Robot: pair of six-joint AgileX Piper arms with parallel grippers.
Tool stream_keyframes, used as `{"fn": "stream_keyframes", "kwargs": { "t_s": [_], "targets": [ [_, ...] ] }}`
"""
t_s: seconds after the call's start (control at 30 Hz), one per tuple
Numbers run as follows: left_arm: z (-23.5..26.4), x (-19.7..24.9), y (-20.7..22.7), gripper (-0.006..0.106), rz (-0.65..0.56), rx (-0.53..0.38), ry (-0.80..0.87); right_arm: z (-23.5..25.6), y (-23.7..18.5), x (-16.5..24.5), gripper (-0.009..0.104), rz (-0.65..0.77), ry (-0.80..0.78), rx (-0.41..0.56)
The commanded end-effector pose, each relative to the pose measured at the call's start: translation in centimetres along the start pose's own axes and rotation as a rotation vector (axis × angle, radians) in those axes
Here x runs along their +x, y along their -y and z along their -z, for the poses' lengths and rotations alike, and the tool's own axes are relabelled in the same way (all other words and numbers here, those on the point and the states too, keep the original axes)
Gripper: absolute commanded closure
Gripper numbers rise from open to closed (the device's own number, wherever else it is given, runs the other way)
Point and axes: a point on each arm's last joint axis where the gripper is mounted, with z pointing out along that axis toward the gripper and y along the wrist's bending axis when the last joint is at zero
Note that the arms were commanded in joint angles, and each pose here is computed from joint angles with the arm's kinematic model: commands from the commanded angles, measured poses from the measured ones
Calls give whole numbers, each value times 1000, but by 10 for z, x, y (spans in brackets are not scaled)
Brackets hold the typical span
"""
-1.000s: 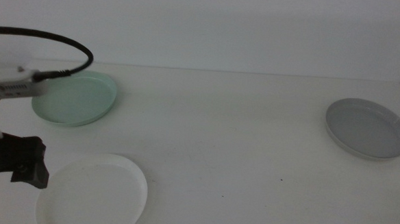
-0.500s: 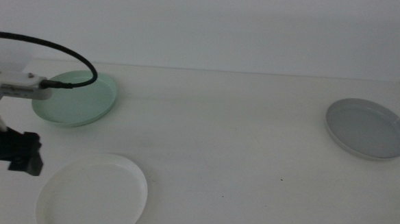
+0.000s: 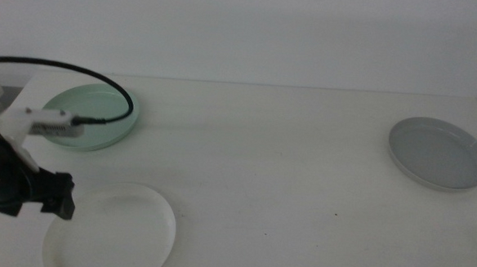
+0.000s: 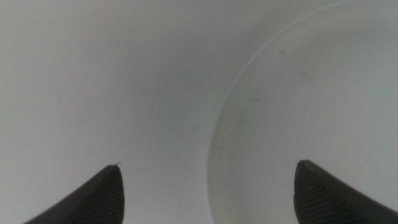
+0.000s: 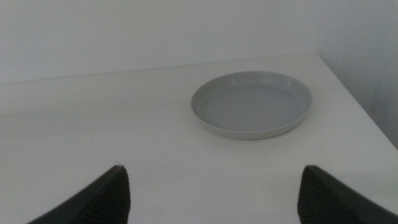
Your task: Stack the three bowls on top of each other.
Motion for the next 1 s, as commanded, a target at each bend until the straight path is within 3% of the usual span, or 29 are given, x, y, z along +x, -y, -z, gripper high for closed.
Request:
{"fn": "stream_keyframes", "kwargs": {
  "t_s": [0.0,0.3,0.47,0.57,0.8,0.97],
  "targets": [
    [-14,0,-2,7,9,5,-27,0,1,0,3,7,10,8],
    [-55,7,-3,7,36,81,-207,0,1,0,3,7,10,8],
    [-61,8,-3,18,50,91,-229,0,1,0,3,7,10,8],
    [-61,8,-2,36,56,96,-229,0,1,0,3,7,10,8],
    [-59,9,-2,102,69,92,-244,0,1,0,3,7,10,8],
    [-40,11,2,102,79,101,-237,0,1,0,3,7,10,8]
  ]
}}
